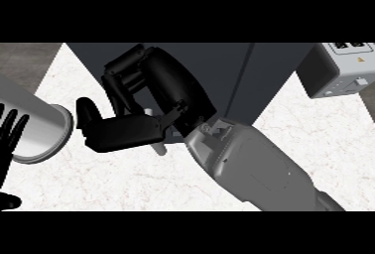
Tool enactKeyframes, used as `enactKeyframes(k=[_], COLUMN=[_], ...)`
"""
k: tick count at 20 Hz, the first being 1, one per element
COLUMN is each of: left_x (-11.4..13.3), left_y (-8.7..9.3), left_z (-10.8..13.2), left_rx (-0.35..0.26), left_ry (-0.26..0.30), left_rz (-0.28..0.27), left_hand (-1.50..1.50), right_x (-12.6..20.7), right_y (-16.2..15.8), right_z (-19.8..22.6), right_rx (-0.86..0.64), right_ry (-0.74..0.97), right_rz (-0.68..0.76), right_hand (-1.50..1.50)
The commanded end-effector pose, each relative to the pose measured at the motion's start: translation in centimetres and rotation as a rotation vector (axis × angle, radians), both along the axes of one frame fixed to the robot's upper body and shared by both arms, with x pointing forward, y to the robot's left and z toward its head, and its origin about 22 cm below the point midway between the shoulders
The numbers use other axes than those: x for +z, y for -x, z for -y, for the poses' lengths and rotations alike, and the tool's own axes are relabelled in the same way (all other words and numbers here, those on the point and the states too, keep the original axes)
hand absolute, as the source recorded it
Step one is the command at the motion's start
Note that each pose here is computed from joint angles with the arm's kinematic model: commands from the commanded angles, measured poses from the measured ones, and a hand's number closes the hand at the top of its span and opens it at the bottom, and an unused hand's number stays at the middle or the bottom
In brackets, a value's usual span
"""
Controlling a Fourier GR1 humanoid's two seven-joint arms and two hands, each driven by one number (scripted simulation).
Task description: Pick up the wine, place it into the cabinet and close the cabinet
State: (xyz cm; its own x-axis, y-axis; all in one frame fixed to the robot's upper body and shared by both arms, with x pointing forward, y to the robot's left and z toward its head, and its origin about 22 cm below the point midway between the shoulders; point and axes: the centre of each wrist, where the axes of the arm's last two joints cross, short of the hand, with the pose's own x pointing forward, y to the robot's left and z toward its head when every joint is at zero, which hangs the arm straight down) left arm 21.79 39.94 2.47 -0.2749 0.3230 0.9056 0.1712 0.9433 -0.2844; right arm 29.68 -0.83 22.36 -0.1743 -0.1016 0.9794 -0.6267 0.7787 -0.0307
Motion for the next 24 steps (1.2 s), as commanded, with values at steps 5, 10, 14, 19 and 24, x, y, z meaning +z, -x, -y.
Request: enactKeyframes(k=[5, 10, 14, 19, 24], left_x=[0.4, -0.4, -0.4, -0.4, 0.7], left_y=[-0.3, 0.3, -0.2, 0.0, -1.1], left_z=[1.1, -0.9, -0.6, 0.1, 0.8], left_rx=[0.011, 0.013, -0.020, -0.028, -0.066], left_ry=[-0.009, 0.006, 0.016, -0.001, 0.004], left_rz=[0.005, -0.002, 0.001, 0.015, 0.002], left_hand=[-1.50, -1.50, -1.50, -1.50, -1.50], right_x=[-2.1, -3.9, -5.2, -4.6, -4.0], right_y=[-4.4, -5.9, -8.7, -10.4, -10.3], right_z=[0.6, 4.5, 5.3, 8.0, 6.2], right_rx=[-0.082, -0.092, -0.115, -0.142, -0.134], right_ry=[0.027, 0.050, 0.058, 0.063, 0.068], right_rz=[0.000, 0.006, 0.030, 0.043, 0.046], right_hand=[1.50, 1.50, 1.50, 1.50, 1.50])
